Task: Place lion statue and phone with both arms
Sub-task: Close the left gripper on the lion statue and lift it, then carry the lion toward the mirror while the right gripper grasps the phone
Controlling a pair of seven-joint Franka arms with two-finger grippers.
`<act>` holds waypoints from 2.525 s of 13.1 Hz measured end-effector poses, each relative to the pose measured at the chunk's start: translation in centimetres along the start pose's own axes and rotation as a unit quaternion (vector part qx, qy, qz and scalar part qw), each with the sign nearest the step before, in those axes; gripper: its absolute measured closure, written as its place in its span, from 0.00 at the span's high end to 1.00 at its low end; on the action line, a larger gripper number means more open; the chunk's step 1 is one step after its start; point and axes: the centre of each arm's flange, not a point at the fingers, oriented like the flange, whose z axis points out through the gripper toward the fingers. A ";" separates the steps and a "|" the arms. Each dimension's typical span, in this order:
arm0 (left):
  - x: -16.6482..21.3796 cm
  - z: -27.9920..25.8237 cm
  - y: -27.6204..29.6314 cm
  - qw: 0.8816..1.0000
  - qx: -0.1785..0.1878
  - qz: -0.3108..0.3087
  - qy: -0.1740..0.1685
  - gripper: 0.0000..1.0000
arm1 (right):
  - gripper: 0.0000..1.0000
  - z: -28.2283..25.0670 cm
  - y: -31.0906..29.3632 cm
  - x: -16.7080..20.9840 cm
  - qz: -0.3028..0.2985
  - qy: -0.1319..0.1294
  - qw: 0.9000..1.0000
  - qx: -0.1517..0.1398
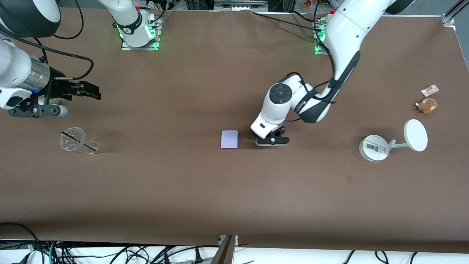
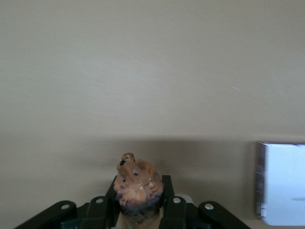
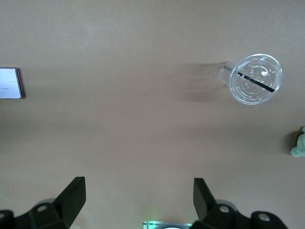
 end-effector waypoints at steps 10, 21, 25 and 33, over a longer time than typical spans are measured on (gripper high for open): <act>9.7 -7.0 -28.7 0.981 0.020 0.163 -0.106 0.37 | 1.00 6.9 -16.3 2.0 0.015 0.026 1.000 -0.009; 8.3 2.9 -31.3 0.966 -0.029 0.239 -0.095 0.37 | 1.00 30.2 -32.4 6.3 0.048 0.091 0.994 0.029; 8.4 2.9 -31.3 0.961 -0.027 0.257 -0.094 0.37 | 1.00 34.6 -36.6 5.7 0.019 0.107 0.993 0.041; 8.3 3.6 -31.2 0.960 -0.031 0.263 -0.089 0.37 | 1.00 39.5 -40.4 5.4 -0.040 0.130 0.991 0.010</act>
